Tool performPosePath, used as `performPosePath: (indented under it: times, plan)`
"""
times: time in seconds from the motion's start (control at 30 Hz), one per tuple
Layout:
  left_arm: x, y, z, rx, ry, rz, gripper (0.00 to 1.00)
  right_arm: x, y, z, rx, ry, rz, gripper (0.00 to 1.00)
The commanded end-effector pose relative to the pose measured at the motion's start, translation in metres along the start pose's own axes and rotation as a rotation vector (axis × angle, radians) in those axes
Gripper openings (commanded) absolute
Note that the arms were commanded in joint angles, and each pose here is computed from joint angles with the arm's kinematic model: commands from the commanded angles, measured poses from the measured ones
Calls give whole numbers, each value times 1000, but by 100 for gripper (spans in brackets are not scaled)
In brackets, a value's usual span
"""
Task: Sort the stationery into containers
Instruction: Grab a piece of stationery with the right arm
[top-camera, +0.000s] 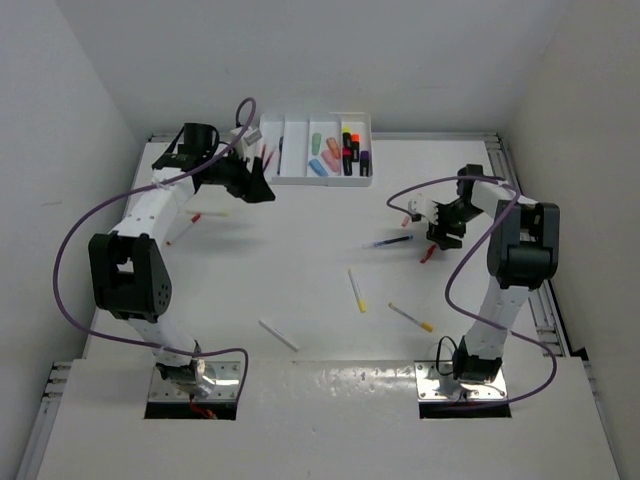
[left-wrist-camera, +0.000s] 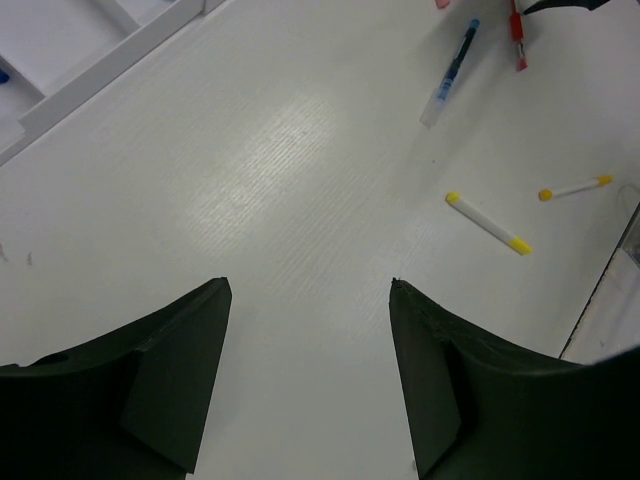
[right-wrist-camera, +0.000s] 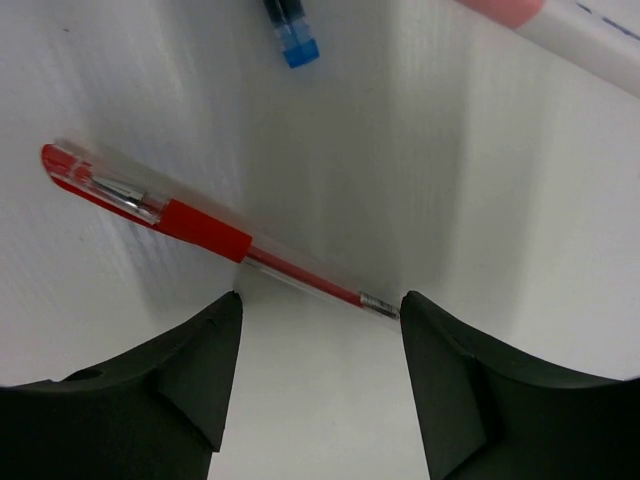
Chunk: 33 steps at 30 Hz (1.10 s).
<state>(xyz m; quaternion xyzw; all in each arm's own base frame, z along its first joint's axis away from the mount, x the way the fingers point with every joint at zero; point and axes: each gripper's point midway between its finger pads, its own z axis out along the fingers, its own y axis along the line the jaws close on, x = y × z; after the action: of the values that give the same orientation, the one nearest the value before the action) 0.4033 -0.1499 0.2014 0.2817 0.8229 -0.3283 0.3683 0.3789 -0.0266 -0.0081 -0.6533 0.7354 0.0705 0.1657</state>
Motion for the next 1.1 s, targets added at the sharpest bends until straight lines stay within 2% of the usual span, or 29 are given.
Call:
performPosePath:
  times: [0.0,0.13,0.17,0.3,0.47,0.6,0.77,0.83,0.93,1.07]
  plan:
    - [-14,-5,0,28,-30,33,71,-6,-1,6,-39,4,-55,63]
    - [-15,-4,2,29,-25,23,70,-9,5,13,-74,14,-68,55]
    - [-15,-4,2,29,-26,23,70,-12,7,14,-86,18,-74,49]
    - [-19,-3,2,35,-22,22,70,-12,23,20,-179,66,-79,36]
    - [-25,-6,1,54,-20,17,70,-10,54,17,-287,119,-70,23]
    - [-26,-8,0,58,-25,12,70,-18,96,21,-369,136,-93,16]
    - [-21,-15,-4,59,-32,13,69,-26,127,17,-368,137,-74,5]
    - [-13,-19,-6,67,-28,3,68,-34,129,11,-346,129,-36,1]
    - [-4,-29,-7,106,-50,-22,67,-56,125,1,-315,62,60,0]
    - [-24,-53,-26,127,-219,4,66,-105,88,-38,-200,-100,186,0]
